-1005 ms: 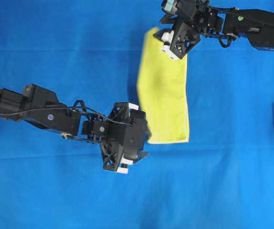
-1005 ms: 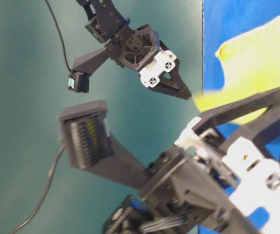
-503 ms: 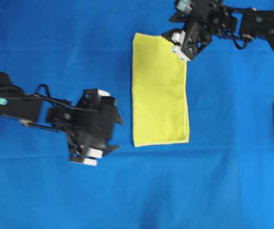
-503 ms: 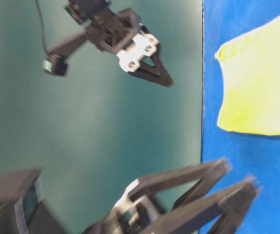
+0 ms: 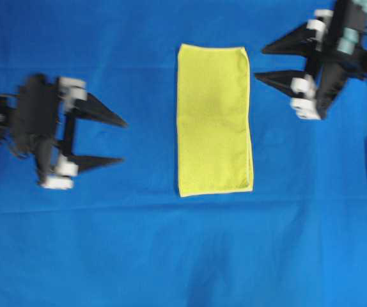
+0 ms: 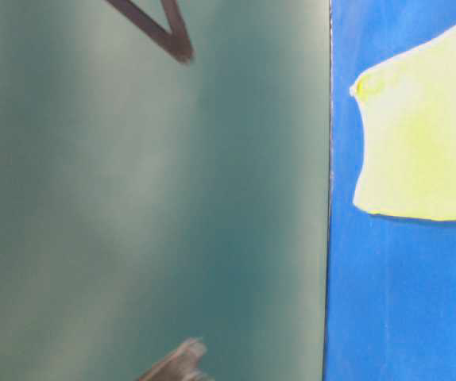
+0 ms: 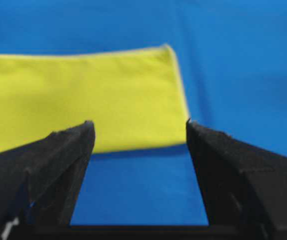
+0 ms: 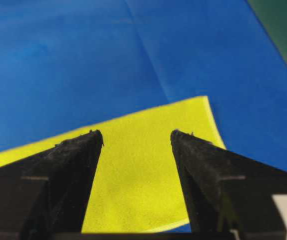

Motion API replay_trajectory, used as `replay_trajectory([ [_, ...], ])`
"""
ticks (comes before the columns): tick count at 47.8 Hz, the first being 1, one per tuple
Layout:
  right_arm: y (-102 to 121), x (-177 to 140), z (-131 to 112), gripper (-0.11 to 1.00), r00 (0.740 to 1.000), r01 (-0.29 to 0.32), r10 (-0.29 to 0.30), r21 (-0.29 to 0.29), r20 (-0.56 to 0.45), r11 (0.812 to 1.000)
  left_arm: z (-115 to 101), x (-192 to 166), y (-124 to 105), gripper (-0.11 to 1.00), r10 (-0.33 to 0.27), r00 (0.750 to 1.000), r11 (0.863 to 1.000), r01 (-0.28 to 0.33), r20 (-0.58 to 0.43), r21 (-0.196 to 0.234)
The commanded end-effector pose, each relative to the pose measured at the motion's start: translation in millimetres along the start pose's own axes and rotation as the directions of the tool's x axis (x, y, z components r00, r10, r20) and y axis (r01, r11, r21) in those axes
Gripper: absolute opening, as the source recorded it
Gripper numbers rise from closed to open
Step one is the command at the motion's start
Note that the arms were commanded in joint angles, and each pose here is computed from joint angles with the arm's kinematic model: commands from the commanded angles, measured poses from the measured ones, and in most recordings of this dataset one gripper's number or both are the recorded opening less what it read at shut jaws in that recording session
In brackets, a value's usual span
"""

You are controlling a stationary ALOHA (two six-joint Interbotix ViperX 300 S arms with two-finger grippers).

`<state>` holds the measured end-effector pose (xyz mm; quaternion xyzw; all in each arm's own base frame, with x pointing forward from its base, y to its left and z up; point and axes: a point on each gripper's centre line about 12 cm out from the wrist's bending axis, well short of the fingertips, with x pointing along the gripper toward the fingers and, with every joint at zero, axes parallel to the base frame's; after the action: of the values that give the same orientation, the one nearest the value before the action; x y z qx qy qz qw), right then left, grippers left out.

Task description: Fold the yellow towel.

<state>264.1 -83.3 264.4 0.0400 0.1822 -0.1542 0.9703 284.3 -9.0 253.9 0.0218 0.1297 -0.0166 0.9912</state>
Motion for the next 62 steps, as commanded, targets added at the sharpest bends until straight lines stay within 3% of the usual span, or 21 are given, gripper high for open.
replay_trajectory([
  [1, 0.8, -17.2, 2.7, 0.61, 0.998, -0.007, 0.007, 0.004, 0.056, 1.0, 8.9, -18.1, 8.3, 0.71, 0.031, 0.997, 1.0, -0.031, 0.069, -0.005],
  [11, 0.9, -40.2, -23.3, 0.61, 0.997, -0.018, 0.017, 0.022, 0.082, 1.0, -11.4, -54.9, 22.4, 0.71, 0.101, 0.99, 0.994, -0.098, 0.102, -0.038],
  [19, 1.6, -43.7, -40.5, 0.61, 0.996, -0.031, 0.026, 0.053, 0.082, 0.998, -26.7, -70.3, 23.3, 0.71, 0.117, 0.987, 0.992, -0.111, 0.109, -0.059],
  [38, 0.9, -41.3, -38.4, 0.61, 0.995, -0.032, 0.025, 0.066, 0.094, 0.997, -26.7, -69.5, 26.4, 0.71, 0.131, 0.985, 0.99, -0.124, 0.114, -0.068],
  [50, -8.4, -27.0, -42.5, 0.61, 0.999, 0.01, -0.014, 0.1, 0.04, 0.995, -28.1, -58.7, 36.8, 0.71, 0.172, 0.979, 0.983, -0.163, 0.106, -0.082],
  [62, -41.6, 22.0, -53.0, 0.61, 0.985, 0.134, -0.116, 0.135, -0.13, 0.982, -37.4, -11.0, 77.4, 0.7, 0.281, 0.96, 0.954, -0.278, 0.007, -0.11],
])
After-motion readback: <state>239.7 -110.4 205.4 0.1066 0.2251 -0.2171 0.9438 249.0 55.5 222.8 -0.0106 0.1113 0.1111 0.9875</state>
